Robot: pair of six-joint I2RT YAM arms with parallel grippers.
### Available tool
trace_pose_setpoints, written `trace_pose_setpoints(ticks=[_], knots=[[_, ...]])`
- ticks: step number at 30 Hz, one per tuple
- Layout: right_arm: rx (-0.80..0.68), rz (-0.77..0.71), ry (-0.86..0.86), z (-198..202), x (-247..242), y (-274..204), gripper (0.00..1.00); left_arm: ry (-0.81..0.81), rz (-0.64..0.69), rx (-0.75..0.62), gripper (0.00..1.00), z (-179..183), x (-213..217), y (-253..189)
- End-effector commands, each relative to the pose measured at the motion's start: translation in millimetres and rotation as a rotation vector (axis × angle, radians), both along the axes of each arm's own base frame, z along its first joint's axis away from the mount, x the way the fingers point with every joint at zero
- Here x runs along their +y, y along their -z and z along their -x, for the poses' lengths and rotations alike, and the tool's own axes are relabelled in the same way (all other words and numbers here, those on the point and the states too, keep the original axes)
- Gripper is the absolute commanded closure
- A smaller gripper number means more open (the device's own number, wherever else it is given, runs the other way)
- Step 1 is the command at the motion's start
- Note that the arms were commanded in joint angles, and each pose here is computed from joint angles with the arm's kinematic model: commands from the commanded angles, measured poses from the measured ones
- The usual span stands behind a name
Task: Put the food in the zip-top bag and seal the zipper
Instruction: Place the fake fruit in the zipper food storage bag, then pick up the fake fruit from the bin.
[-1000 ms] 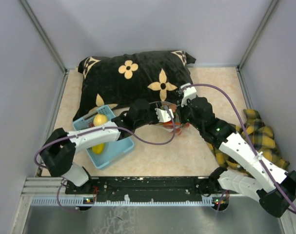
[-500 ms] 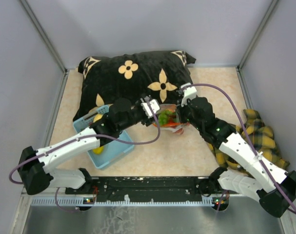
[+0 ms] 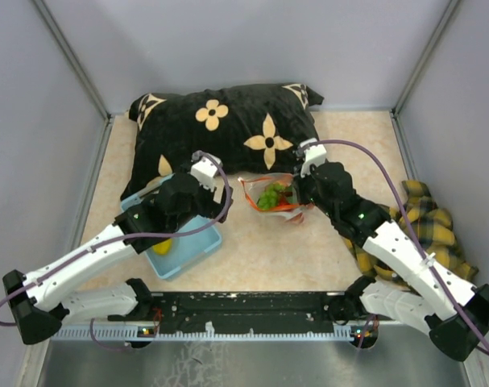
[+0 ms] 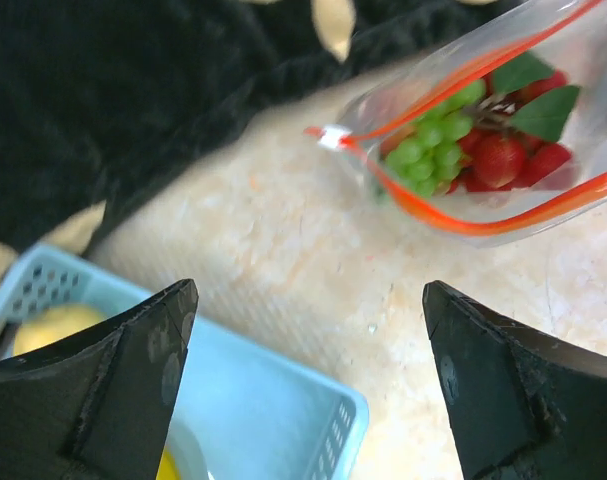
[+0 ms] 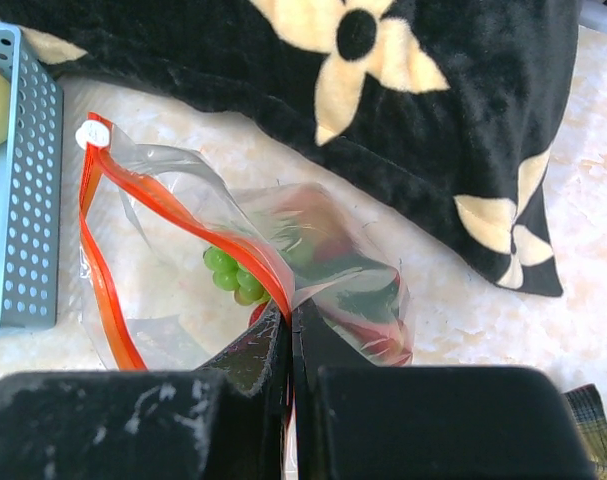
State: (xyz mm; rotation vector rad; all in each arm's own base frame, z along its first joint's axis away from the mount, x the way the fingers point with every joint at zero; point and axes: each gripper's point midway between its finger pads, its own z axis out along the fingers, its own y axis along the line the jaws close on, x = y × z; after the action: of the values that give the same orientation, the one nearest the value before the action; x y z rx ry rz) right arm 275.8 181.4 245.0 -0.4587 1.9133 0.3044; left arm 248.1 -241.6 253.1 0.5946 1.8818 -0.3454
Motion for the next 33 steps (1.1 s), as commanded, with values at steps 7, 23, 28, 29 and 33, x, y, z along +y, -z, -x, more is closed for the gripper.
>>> trace_pose_setpoints(ticks=[7, 23, 28, 29, 33], knots=[[-0.081, -0.076, -0.022, 0.9, 7.0, -25.0, 1.00, -0.473, -0.021, 0.336, 0.00, 13.6, 93.3, 52.9], [-0.102, -0.125, -0.084, 10.6, 13.9, -29.7, 1.00, -0.855, -0.057, 0.570, 0.02, 30.9, 162.0, 148.5], [-0.105, -0.132, -0.092, 11.3, 13.8, -29.9, 1.00, -0.932, -0.085, 0.607, 0.02, 30.7, 176.8, 178.3], [-0.106, -0.134, -0.092, 11.5, 13.5, -30.1, 1.00, -0.950, -0.092, 0.605, 0.02, 30.5, 180.3, 182.3], [-0.105, -0.138, -0.096, 11.9, 13.3, -28.9, 1.00, -0.985, -0.086, 0.606, 0.02, 26.6, 186.6, 198.9]])
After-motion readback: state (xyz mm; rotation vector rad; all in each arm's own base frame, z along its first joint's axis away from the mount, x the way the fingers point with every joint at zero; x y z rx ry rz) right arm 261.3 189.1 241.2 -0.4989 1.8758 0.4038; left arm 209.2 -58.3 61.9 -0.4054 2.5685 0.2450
